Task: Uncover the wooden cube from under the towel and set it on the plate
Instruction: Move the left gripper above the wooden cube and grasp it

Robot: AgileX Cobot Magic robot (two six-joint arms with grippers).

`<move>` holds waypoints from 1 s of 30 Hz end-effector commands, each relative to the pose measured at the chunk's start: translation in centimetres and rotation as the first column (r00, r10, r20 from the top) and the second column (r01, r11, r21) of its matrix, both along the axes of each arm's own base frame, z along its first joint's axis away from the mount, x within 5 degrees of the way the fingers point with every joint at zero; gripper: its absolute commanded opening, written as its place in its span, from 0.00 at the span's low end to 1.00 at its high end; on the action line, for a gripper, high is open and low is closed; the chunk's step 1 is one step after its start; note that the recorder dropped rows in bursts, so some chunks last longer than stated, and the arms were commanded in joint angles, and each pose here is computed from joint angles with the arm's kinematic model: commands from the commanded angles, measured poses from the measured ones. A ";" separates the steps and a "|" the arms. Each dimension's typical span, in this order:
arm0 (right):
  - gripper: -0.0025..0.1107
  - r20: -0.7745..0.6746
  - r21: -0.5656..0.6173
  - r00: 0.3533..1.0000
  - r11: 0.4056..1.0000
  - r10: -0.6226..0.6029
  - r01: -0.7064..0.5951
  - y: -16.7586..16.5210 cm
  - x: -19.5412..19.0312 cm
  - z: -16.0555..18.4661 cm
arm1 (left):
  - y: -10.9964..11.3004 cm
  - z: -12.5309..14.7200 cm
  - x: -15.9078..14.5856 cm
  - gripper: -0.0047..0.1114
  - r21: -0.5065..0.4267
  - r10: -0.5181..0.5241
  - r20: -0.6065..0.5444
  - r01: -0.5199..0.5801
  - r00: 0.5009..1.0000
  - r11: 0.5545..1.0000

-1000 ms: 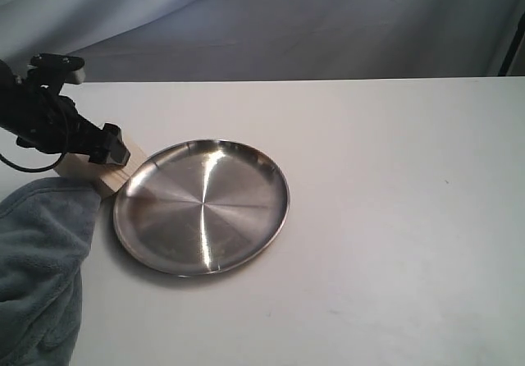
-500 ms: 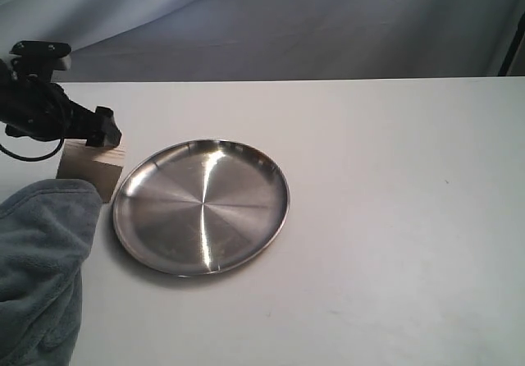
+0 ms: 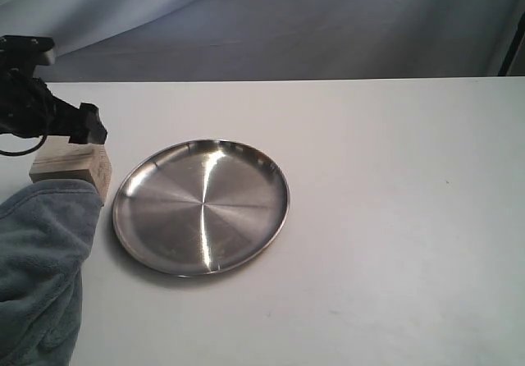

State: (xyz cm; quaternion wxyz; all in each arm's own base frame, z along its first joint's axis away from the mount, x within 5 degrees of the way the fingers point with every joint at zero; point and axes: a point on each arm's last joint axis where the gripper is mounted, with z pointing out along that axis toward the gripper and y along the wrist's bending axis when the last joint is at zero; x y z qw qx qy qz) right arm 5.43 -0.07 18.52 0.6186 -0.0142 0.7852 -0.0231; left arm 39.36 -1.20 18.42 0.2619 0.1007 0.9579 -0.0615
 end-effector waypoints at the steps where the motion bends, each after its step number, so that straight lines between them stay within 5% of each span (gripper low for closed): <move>1: 0.02 0.016 -0.003 1.000 1.000 0.002 -0.002 0.0 0.0 0.0 | -0.1 2.0 -0.6 0.94 -0.035 0.040 0.009 -0.040 0.999 0.999; 14: 0.02 0.016 -0.003 1.000 1.000 0.002 -0.002 0.0 0.0 0.0 | -0.6 0.0 -0.7 0.94 -0.062 0.105 -0.090 -0.111 0.990 0.992; 19: 0.02 0.016 -0.003 1.000 1.000 0.002 -0.002 0.0 0.0 0.0 | 0.4 -2.0 -0.5 0.94 0.049 0.147 -0.134 -0.142 0.980 0.989; 30: 0.02 0.016 -0.003 1.000 1.000 0.002 -0.002 0.0 0.0 0.0 | -0.2 -1.9 -0.2 0.94 -0.003 0.172 -0.106 -0.173 0.979 0.985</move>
